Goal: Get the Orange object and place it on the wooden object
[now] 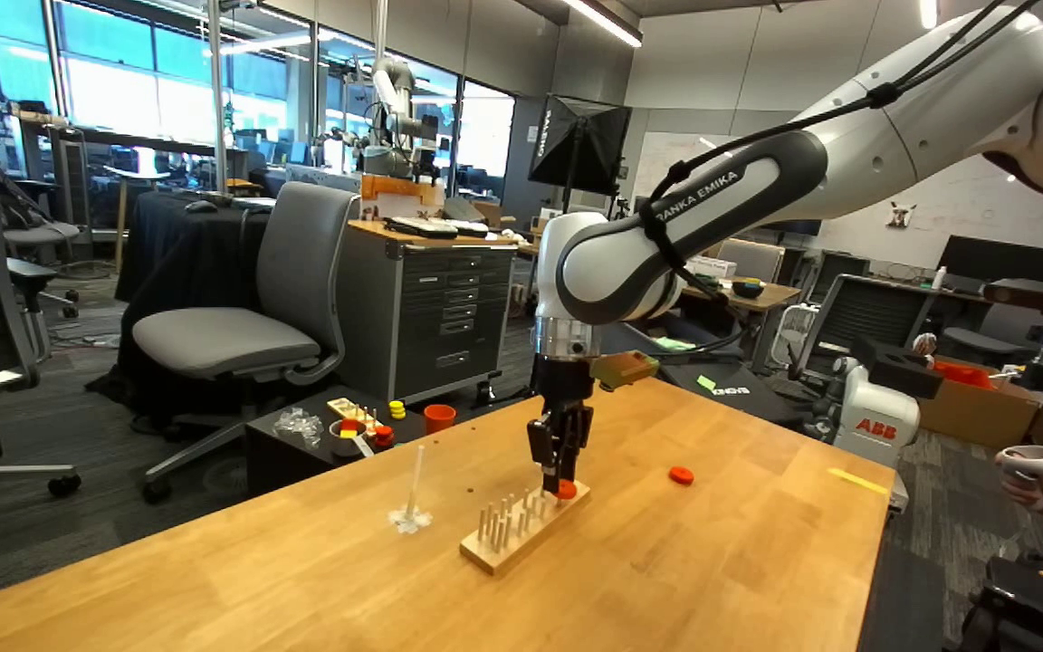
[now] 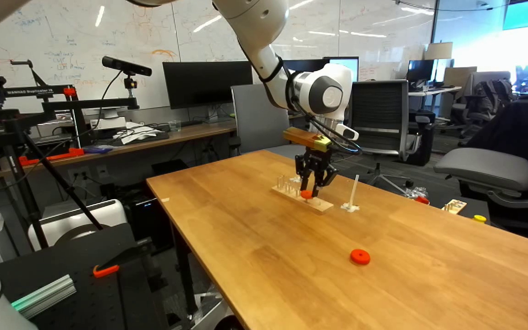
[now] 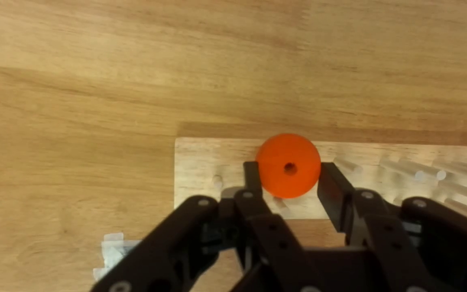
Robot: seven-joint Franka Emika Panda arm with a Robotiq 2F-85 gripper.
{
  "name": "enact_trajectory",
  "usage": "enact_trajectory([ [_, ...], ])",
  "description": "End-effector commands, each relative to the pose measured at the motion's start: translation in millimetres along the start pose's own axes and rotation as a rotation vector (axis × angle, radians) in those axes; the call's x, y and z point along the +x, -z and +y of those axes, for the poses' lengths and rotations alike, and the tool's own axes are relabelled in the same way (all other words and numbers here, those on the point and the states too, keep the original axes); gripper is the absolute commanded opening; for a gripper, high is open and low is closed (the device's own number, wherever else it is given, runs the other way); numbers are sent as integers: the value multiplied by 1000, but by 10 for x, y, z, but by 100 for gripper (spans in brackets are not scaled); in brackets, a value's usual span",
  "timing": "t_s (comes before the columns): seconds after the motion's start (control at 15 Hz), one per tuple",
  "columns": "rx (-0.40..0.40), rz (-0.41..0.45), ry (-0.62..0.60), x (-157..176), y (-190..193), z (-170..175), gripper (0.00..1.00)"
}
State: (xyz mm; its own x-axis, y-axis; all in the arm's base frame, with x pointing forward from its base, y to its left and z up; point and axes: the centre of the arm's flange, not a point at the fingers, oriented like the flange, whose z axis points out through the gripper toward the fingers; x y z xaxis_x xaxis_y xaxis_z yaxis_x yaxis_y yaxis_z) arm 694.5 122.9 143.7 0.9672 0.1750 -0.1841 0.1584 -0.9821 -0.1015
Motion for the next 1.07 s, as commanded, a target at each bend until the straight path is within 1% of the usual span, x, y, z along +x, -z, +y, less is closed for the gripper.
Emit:
enact_trajectory([
  [0.0,11,-10,4,64,30,-12,16],
  [1.0,11,2,4,47,87,-19,16],
])
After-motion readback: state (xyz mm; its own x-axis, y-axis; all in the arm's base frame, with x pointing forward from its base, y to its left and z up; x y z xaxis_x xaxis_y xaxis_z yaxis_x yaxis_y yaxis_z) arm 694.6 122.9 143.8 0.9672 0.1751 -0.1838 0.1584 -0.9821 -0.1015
